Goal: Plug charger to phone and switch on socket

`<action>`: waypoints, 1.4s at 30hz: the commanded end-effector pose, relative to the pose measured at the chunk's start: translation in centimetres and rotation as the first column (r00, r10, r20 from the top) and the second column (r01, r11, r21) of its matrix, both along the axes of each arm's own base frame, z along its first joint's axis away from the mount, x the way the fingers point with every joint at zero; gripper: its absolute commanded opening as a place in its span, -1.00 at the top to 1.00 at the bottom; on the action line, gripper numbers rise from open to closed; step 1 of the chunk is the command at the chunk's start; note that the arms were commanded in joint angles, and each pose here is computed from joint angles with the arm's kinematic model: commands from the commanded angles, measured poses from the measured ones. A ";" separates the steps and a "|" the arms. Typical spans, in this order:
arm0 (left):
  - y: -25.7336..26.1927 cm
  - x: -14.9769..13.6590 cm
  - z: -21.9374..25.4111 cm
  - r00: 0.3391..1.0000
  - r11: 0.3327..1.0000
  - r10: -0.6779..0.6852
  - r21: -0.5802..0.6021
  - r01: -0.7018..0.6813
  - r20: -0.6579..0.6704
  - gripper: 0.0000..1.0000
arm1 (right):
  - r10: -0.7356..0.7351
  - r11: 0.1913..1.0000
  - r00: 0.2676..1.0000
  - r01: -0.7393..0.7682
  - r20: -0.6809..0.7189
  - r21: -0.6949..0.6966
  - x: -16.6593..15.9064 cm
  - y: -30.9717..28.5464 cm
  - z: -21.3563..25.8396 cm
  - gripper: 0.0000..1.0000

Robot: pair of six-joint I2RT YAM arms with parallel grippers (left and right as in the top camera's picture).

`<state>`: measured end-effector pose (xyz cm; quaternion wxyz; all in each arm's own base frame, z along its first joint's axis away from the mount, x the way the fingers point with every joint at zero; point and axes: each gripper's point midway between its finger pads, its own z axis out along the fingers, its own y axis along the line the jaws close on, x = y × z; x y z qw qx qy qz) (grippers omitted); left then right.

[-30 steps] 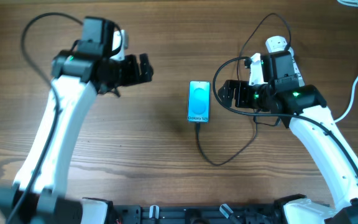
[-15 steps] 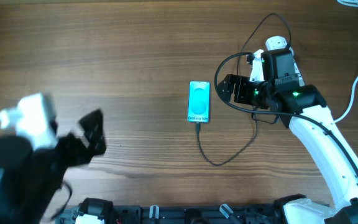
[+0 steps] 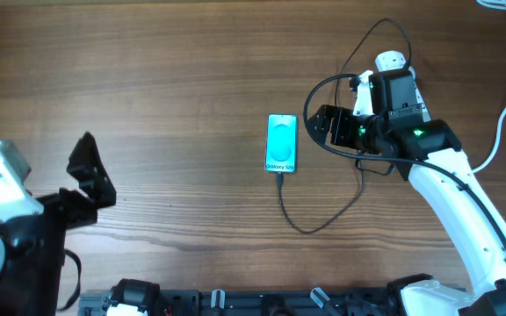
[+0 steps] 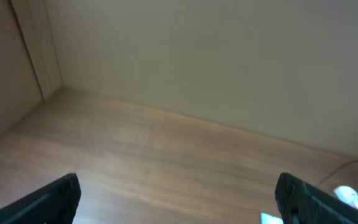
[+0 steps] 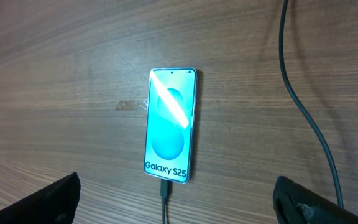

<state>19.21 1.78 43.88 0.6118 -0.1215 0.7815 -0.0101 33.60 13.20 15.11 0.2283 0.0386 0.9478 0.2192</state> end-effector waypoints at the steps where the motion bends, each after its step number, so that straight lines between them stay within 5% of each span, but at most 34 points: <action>1: -0.1 2.2 0.8 1.000 0.988 -0.022 0.153 0.022 -0.001 -1.00 | -0.022 1.000 0.999 0.022 -0.031 -0.013 -0.2 -0.4 -0.6 -0.99; 10: 1.3 3.4 0.4 0.998 0.982 0.051 0.186 -0.045 -0.028 -1.00 | -0.064 0.994 0.997 0.059 -0.047 -0.089 -0.5 -1.9 -1.3 -0.96; 16: 1.8 2.7 -0.3 0.997 0.988 0.047 0.148 -0.039 -0.055 -1.00 | -0.176 0.971 0.984 0.168 -0.035 -0.170 0.2 -5.1 -1.6 0.75; 17: 2.2 2.3 -0.6 0.996 0.987 0.062 0.149 -0.051 -0.068 -1.00 | -0.217 0.963 0.975 0.207 -0.038 -0.173 0.3 -6.1 -1.7 0.92; 27: 2.4 -4.6 1.1 0.994 0.986 0.081 0.141 -0.090 0.067 -1.00 | -0.416 0.878 0.905 0.424 0.085 -0.223 3.4 -14.3 -0.8 0.91; 32: 2.3 -8.3 0.4 0.992 0.986 0.081 0.140 -0.094 0.100 -1.00 | -0.435 0.870 0.900 0.429 0.031 -0.245 4.8 -14.8 -3.7 0.91; 42: 2.7 -9.5 -2.9 0.994 0.983 0.103 0.154 -0.097 -0.035 -1.00 | -0.596 0.762 0.803 0.570 0.013 -0.307 10.5 -20.8 -5.1 0.91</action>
